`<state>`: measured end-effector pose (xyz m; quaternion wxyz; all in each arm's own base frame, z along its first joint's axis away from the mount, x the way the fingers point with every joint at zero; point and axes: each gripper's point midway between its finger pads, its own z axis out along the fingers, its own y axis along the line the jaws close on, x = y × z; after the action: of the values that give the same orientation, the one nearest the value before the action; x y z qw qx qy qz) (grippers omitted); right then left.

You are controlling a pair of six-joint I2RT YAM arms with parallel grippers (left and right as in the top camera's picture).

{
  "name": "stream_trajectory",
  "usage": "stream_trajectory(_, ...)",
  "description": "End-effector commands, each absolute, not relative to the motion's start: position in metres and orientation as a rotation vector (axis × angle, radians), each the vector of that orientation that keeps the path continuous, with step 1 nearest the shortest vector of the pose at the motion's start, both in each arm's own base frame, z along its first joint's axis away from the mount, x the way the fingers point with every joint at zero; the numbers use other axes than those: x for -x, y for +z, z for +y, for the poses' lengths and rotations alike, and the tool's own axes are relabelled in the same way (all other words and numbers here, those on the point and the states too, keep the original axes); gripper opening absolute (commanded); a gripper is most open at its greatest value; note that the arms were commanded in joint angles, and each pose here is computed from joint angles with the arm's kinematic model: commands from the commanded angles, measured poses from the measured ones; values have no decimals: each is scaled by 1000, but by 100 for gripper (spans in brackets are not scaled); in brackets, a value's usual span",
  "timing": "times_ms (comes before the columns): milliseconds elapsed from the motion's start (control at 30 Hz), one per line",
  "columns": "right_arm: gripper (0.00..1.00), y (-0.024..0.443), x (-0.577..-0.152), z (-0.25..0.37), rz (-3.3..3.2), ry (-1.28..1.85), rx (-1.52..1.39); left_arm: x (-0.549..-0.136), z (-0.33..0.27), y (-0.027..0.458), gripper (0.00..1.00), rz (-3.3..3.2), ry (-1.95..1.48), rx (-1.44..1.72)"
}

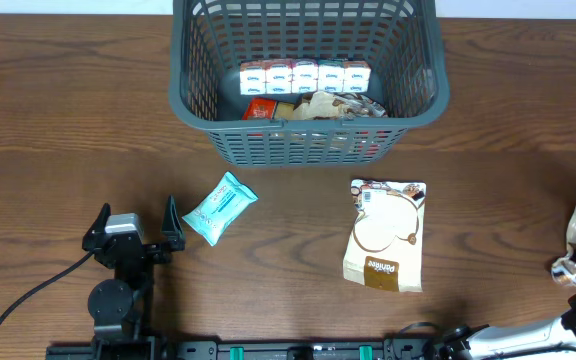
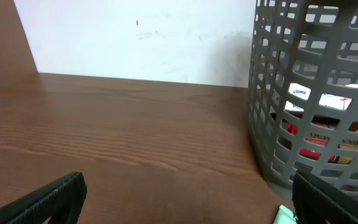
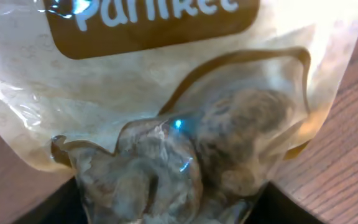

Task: Pack container
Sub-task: 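Move the right gripper down to the PanTree pouch at right edge, then close the right gripper on the PanTree pouch and lift it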

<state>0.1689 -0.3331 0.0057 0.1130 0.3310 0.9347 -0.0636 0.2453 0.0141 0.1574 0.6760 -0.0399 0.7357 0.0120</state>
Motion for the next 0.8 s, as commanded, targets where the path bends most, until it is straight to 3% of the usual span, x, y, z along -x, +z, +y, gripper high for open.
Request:
stream_trajectory(0, 31, -10, -175, -310, 2766, -61, -951, -246, 16, 152, 99, 1660, 38, 101)
stream_trajectory(200, 25, -10, -183, -305, 2768, -52, -940, -246, 16, 152, 99, 1660, 38, 101)
stream_trajectory(367, 14, -10, -192, -300, 2777, -47, -906, -246, 16, 152, 99, 1660, 38, 101)
stream_trajectory(767, 9, 20, -243, -281, 2699, -13, -763, -246, 16, 152, 99, 1661, 38, 101)
